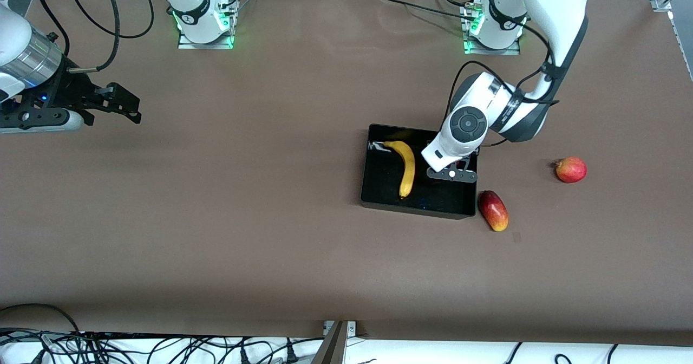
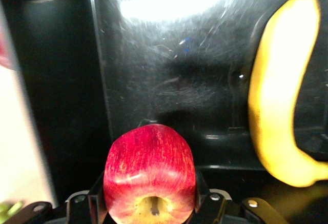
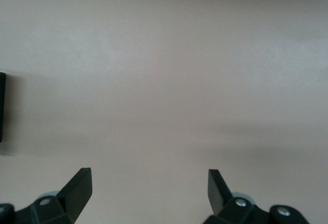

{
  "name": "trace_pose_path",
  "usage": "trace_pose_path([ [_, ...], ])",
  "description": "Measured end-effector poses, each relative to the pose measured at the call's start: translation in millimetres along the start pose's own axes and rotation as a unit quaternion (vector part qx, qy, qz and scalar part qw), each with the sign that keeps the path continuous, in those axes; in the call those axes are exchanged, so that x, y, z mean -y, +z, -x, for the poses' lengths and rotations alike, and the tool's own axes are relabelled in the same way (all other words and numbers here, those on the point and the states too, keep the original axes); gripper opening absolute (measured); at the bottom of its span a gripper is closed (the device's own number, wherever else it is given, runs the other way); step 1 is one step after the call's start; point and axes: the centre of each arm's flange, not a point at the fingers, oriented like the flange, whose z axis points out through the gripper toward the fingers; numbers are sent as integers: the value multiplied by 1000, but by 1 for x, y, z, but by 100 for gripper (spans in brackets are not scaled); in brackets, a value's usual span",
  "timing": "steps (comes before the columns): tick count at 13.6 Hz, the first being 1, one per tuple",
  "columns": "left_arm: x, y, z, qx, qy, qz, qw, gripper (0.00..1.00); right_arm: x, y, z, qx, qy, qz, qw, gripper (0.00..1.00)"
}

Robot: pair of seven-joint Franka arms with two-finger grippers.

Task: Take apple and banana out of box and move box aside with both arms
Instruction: 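Lift the red apple out and set it beside the tray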

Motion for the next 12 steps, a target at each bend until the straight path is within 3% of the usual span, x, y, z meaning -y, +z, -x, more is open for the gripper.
trace_pose_path([
  [3,21,-57,-1,19,-11,-20,1000,66,0,0,0,0,0,0,1000,100],
  [5,55,-68,-3,37,16,-22,999,66,0,0,0,0,0,0,1000,100],
  [10,175,-23,-9,92,152,18,984,66,-1,0,0,0,0,0,1000,100],
  [12,187,12,-6,90,179,31,979,66,-1,0,0,0,0,0,1000,100],
])
